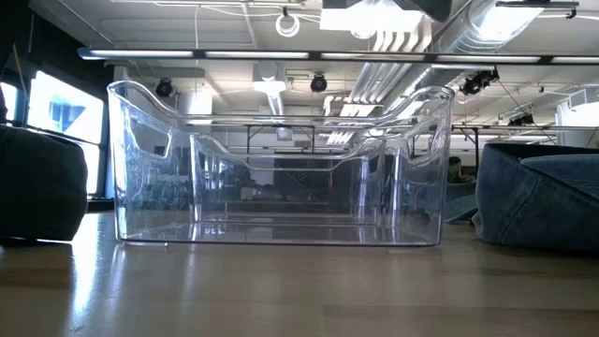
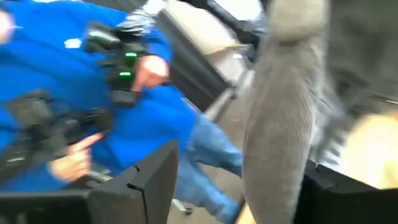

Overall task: Pick & Place hat
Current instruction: Put the top gray cap into the top transparent bin

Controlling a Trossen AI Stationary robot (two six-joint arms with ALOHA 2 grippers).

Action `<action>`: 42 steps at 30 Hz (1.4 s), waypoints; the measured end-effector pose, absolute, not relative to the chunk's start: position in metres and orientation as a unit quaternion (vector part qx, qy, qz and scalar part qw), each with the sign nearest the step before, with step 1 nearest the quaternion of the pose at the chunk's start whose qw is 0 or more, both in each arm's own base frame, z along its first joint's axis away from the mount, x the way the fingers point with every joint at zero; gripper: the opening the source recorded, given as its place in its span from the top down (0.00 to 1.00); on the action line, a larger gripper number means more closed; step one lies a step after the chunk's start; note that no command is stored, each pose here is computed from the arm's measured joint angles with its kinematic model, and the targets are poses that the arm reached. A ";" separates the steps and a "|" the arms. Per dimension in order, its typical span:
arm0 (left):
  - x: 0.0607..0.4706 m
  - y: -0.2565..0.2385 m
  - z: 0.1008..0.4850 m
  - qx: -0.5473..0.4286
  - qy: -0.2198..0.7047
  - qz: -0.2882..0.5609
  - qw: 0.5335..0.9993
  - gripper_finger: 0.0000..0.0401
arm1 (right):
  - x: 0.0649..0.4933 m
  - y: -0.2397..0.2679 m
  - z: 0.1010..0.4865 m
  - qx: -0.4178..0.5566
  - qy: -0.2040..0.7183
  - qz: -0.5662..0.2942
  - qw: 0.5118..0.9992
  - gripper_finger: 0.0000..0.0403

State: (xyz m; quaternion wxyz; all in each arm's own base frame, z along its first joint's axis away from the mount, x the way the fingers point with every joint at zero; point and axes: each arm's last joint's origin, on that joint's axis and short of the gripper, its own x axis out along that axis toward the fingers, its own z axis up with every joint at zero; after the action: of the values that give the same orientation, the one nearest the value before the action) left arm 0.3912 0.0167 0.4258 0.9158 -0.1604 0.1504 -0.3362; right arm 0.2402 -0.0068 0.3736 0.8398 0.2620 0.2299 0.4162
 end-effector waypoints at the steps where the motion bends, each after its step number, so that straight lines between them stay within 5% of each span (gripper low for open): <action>1: 0.391 0.015 0.426 -0.160 0.151 -0.337 0.915 1.00 | 0.241 -0.008 0.374 0.267 0.221 0.430 0.834 0.49; 15: 0.391 0.003 0.421 -0.142 0.167 -0.331 0.918 1.00 | 0.245 -0.012 0.371 0.303 0.196 0.471 0.805 0.98; 22: 0.392 0.005 0.421 -0.169 0.176 -0.295 0.924 0.96 | 0.243 -0.012 0.373 0.297 0.178 0.445 0.826 0.99; 33: 0.391 0.010 0.423 -0.165 0.166 -0.327 0.915 0.52 | 0.228 -0.010 0.387 0.279 0.145 0.429 0.847 0.99; 42: 0.416 0.013 0.399 -0.145 0.166 -0.305 0.927 0.51 | 0.220 -0.009 0.392 0.283 0.138 0.427 0.847 0.99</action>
State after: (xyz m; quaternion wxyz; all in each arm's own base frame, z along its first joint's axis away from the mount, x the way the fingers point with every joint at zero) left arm 0.4156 0.0133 0.3993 0.9266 -0.1450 0.1663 -0.3045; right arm 0.2204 -0.0088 0.3924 0.8475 0.2831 0.1384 0.4272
